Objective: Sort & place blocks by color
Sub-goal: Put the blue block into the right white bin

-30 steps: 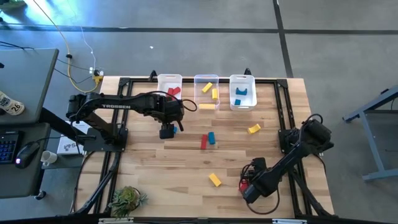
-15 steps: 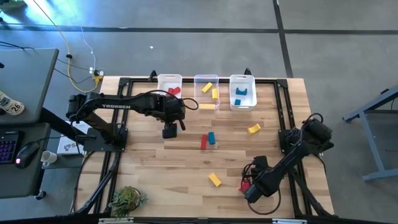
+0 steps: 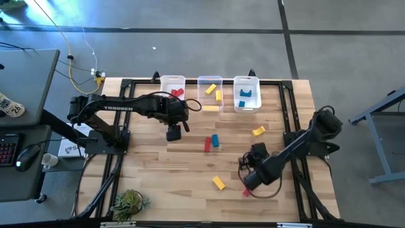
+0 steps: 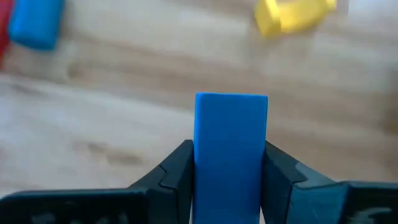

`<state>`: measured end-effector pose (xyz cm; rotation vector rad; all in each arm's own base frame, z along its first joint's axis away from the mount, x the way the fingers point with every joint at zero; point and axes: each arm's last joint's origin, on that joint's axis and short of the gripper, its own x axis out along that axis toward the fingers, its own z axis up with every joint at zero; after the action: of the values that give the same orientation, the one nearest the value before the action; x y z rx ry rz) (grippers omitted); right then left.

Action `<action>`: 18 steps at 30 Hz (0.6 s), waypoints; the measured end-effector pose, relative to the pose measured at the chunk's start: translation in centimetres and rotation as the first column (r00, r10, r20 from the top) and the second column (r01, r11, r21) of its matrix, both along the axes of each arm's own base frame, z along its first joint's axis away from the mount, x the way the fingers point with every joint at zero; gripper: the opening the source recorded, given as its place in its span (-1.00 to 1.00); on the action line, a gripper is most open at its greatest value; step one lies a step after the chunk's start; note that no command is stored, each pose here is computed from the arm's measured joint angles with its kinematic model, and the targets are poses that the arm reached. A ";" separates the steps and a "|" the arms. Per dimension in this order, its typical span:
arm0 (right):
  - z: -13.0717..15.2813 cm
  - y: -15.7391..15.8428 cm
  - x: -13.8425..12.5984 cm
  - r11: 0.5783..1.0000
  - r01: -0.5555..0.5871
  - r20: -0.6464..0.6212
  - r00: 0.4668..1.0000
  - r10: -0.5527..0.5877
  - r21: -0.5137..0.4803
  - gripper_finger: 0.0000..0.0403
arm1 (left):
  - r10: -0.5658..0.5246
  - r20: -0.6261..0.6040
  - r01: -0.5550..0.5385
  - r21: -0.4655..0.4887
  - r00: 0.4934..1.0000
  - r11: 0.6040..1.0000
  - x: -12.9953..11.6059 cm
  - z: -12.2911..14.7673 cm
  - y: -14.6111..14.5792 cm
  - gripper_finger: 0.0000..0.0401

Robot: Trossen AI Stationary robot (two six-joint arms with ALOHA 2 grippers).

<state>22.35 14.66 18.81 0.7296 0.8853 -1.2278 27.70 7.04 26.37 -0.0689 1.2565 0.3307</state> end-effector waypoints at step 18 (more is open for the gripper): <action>4.7 -12.0 2.1 0.979 -0.108 -0.113 0.990 0.089 -0.172 -0.46 | -0.008 0.002 0.008 -0.010 1.000 1.000 0.2 0.0 -1.3 0.06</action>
<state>24.46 2.70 23.54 0.4766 0.8741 -1.2470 27.94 5.78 26.36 -0.0726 1.2559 0.3175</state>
